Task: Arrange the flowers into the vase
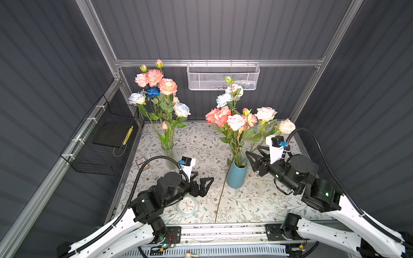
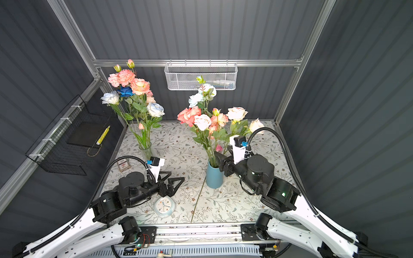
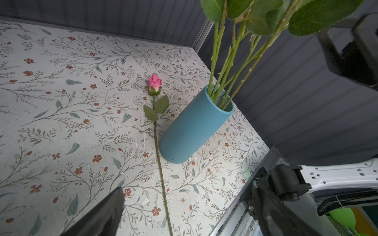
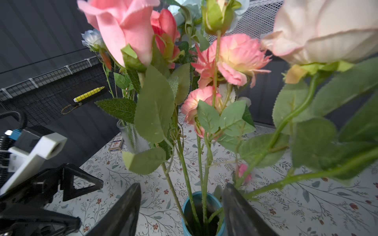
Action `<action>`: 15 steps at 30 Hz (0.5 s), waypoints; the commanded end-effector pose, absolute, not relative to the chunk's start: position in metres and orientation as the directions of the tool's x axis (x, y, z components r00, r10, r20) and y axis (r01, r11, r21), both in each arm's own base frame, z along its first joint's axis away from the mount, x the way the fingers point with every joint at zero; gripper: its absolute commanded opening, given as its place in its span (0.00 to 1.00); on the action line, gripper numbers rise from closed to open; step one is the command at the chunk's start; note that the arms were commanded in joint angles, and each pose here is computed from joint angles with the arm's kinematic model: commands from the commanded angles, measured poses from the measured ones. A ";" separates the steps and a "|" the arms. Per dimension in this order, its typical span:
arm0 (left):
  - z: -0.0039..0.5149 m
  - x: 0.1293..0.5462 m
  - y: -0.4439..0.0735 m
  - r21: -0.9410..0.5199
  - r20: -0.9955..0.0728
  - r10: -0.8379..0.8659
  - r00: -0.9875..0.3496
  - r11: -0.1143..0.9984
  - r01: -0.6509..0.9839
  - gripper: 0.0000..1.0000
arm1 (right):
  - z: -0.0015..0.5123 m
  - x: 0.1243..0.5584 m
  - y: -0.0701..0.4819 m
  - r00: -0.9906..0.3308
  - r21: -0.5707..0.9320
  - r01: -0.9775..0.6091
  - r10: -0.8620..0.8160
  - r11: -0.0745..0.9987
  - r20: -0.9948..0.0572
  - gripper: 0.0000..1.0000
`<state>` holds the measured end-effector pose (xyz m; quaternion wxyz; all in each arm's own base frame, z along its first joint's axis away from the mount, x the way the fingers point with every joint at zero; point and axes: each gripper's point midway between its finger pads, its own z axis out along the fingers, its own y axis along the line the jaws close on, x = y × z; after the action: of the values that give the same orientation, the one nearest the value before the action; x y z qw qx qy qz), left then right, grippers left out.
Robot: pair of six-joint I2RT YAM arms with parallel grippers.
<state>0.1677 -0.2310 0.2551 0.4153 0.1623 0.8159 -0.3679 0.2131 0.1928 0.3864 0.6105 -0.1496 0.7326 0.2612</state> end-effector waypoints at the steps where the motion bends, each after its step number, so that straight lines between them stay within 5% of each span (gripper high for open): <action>1: 0.235 0.167 -0.239 -0.451 -0.769 0.022 -0.639 0.689 0.567 1.00 | 0.392 0.202 0.183 -0.219 0.273 -0.546 0.180 0.792 -0.959 0.66; 15: 0.114 0.170 -0.290 -0.294 -0.601 0.302 -0.740 0.778 0.556 0.96 | 0.387 0.181 0.149 -0.204 0.333 -0.527 0.264 0.782 -0.943 0.64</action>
<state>0.1688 -0.2838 0.1265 0.2709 0.2261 0.9001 -0.2557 0.1813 0.1526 0.3914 0.6258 -0.1003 0.7043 0.3197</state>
